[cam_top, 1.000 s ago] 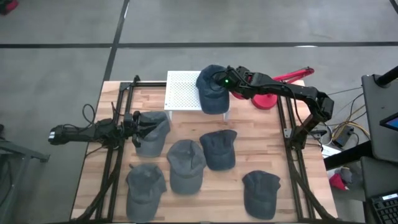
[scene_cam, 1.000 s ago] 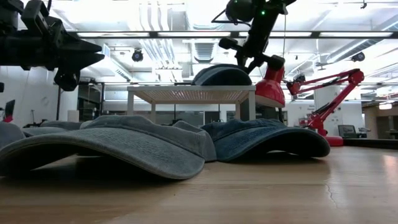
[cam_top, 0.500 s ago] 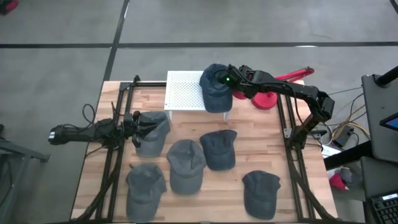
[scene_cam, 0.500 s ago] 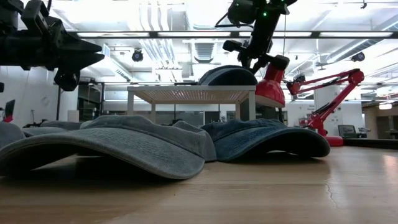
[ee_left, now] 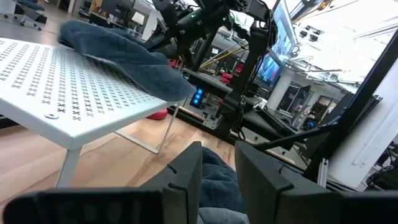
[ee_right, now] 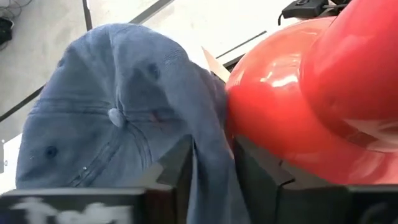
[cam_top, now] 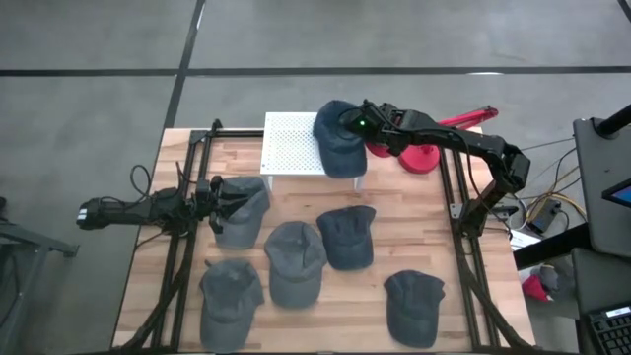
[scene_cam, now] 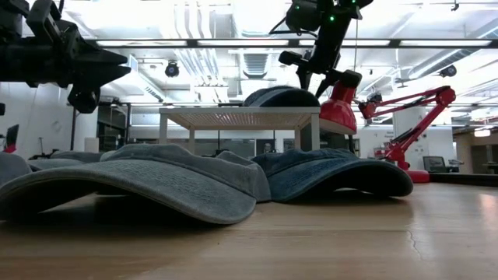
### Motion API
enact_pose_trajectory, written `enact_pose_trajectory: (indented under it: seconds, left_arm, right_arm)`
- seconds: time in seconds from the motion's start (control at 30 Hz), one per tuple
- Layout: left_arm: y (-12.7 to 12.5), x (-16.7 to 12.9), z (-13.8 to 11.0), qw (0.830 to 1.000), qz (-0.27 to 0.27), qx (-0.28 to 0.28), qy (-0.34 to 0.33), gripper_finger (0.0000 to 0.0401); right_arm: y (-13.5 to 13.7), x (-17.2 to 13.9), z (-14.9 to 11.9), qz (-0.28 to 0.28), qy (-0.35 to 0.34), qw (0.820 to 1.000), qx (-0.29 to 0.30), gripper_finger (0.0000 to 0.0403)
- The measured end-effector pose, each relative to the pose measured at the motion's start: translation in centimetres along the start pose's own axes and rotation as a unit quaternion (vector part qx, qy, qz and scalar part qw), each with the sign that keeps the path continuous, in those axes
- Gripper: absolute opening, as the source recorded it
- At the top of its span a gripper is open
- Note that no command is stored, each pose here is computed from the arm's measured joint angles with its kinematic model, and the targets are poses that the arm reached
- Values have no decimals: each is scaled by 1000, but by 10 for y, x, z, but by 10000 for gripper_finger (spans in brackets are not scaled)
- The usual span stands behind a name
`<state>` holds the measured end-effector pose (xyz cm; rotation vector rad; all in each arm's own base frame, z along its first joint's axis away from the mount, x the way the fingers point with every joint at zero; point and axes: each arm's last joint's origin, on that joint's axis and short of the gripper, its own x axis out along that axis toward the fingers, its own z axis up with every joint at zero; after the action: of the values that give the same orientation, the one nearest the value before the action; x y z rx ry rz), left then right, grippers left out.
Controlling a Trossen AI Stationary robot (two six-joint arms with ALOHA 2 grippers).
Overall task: Pick & Place hat
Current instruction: Put the top right black cap on the shelf, then stack the bottom black cap on top of the black cap on the shelf
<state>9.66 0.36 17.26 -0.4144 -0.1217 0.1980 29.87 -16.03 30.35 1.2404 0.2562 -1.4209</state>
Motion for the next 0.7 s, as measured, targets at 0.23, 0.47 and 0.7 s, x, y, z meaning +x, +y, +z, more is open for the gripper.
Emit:
enact_pose_trajectory:
  seconds: [0.23, 0.47, 0.7]
  left_arm:
    - [0, 0, 0, 1000, 0, 0, 0, 99]
    - [0, 0, 0, 1000, -1, -1, -2, 99]
    - [0, 0, 1, 1000, -2, -1, -5, 99]
  right_arm:
    - [0, -3, 0, 6, 24, 999, 33, 179]
    - [6, -19, -2, 29, 33, 999, 14, 191]
    - [11, -60, -2, 93, 49, 992, -69, 192]
